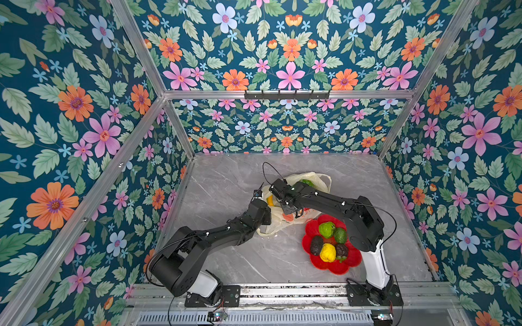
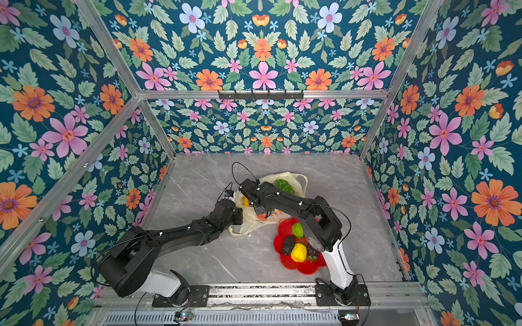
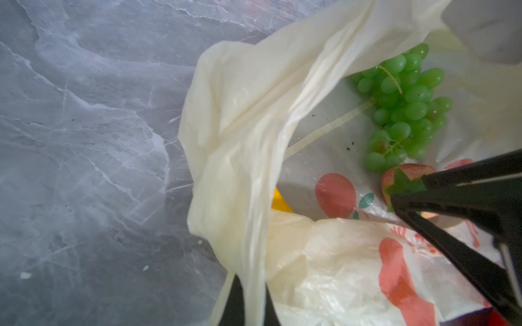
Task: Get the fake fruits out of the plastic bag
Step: 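Reach the right gripper into the bag toward the red strawberry, then close the right gripper on the red strawberry beside the grapes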
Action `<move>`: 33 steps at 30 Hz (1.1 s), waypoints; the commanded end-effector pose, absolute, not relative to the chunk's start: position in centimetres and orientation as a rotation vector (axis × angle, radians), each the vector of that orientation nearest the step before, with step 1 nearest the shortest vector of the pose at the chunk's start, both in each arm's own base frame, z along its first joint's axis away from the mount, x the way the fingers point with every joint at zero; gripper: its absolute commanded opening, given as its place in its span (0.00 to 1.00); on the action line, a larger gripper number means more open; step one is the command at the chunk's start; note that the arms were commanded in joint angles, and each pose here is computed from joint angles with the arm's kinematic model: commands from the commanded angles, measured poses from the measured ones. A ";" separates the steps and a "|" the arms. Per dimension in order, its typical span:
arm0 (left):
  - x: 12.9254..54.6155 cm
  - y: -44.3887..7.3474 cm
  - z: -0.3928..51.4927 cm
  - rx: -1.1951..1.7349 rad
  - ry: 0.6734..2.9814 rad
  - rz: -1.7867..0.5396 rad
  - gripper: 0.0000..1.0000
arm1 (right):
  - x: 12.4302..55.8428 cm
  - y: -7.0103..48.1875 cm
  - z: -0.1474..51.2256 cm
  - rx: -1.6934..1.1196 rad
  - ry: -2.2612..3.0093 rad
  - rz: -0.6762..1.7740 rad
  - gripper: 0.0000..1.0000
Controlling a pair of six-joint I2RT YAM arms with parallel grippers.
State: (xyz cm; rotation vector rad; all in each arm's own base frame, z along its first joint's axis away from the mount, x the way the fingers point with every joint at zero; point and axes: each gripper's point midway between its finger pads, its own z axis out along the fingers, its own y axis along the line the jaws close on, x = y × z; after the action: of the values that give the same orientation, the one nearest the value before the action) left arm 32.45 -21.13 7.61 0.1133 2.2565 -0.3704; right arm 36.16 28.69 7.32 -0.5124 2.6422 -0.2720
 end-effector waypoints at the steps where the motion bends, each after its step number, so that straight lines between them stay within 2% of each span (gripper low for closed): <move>1: 32.7 -20.7 7.9 0.085 2.240 -0.351 0.05 | 36.7 29.2 7.0 -0.647 2.599 -0.285 0.34; 33: 32.9 -20.8 7.6 0.088 2.247 -0.343 0.05 | 37.7 27.5 5.3 -0.825 2.511 -0.514 0.29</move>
State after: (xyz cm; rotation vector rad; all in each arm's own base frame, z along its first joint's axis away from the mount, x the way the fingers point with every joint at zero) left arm 32.57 -20.68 7.33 0.0965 2.2575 -0.3415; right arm 37.40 27.78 5.40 -0.8154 2.5277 -0.4737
